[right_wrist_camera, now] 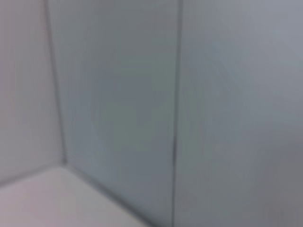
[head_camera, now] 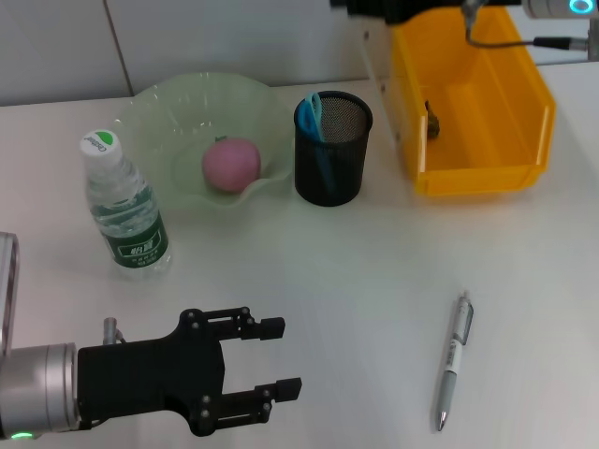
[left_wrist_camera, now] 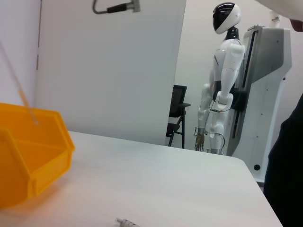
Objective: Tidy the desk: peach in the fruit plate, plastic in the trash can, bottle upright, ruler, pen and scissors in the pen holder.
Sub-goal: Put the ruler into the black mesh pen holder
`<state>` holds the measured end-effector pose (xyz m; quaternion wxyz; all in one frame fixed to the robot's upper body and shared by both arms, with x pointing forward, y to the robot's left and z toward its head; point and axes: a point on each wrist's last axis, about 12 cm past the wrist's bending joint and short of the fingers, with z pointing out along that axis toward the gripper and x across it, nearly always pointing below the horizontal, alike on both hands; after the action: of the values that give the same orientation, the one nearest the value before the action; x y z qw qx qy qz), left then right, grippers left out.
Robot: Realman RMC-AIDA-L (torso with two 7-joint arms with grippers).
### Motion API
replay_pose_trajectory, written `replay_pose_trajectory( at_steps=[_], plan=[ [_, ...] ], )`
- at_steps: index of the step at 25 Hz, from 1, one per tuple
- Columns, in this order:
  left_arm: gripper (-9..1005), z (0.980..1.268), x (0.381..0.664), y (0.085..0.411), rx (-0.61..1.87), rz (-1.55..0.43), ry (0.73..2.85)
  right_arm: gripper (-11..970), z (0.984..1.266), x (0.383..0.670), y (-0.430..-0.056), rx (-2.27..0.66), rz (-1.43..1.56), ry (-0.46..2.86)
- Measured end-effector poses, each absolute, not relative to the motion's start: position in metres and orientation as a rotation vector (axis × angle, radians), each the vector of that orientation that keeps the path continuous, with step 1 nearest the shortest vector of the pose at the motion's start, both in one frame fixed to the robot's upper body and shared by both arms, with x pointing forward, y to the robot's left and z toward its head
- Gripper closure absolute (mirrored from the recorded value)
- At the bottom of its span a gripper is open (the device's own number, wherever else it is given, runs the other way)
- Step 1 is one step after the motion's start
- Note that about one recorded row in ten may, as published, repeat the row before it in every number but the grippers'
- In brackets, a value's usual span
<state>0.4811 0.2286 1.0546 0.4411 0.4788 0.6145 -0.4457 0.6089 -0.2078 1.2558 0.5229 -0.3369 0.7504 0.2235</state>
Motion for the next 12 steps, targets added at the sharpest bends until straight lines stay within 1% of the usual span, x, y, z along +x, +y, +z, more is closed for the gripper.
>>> replay_pose_trajectory(
  at_steps=[4, 12],
  plan=[
    [354, 1.055, 0.481, 0.228, 1.19, -1.107, 1.523, 582, 1.248, 0.62, -0.213, -0.728, 0.541, 1.737],
    [355, 1.056, 0.483, 0.226, 1.197, -1.109, 1.515, 582, 1.238, 0.634, -0.211, -0.678, 0.522, 1.72]
  ],
)
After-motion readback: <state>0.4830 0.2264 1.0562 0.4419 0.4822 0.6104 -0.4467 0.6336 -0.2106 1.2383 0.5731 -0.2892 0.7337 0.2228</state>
